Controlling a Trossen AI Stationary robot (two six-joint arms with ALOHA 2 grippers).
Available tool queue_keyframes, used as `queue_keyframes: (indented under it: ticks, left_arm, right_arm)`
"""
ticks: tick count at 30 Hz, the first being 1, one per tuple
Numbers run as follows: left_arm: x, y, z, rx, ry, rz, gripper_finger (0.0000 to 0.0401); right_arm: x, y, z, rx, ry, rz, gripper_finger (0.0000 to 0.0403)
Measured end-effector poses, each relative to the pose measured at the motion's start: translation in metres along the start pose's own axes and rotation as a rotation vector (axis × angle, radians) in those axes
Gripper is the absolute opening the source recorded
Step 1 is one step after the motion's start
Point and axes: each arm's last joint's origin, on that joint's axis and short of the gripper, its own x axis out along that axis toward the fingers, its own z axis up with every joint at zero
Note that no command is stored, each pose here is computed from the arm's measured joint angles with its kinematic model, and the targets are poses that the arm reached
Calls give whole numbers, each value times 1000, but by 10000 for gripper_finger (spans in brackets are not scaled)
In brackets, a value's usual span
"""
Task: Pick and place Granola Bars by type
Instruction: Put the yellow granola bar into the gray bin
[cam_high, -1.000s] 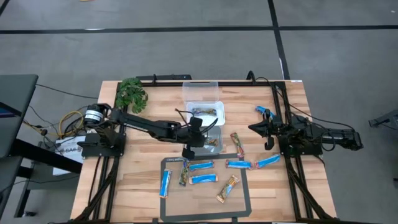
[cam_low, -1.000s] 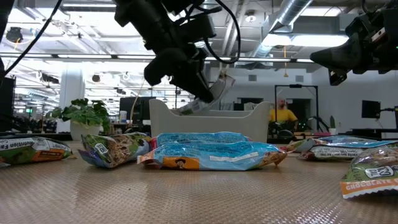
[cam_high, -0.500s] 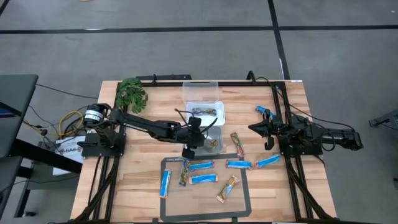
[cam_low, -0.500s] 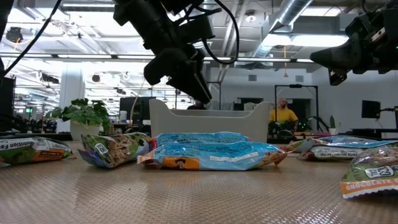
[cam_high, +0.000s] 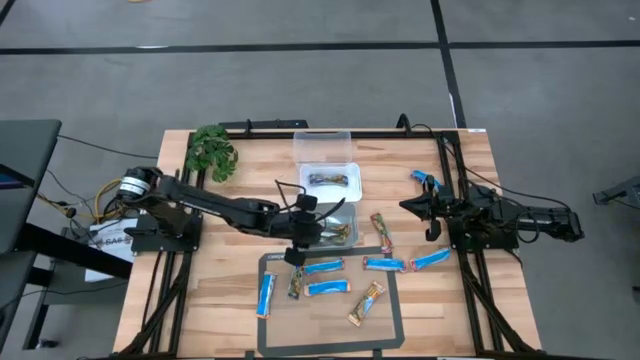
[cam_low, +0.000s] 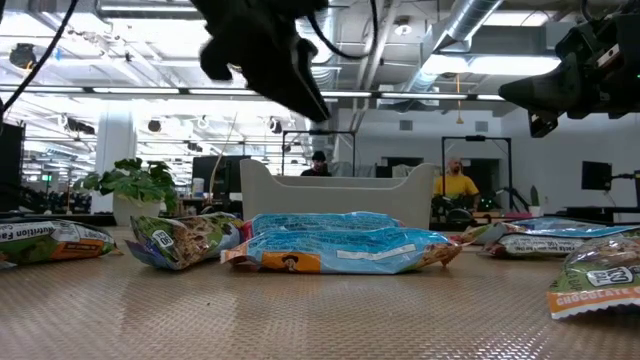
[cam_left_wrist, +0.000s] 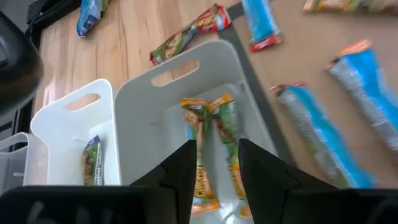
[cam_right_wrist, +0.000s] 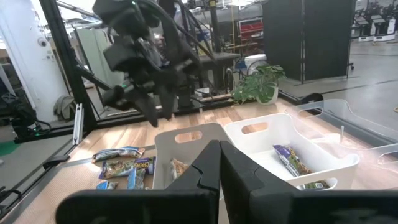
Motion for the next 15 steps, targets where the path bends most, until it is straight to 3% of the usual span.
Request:
queue_keyframes:
  ticks: [8,15]
  left_arm:
    - [-38,-29,7,-50,-14,-79,112]
    - [-61,-77,0,-180,95,-185,112]
  right_arm:
    - [0,0,0,0,0,0,0]
    - [0,0,0,0,0,0,0]
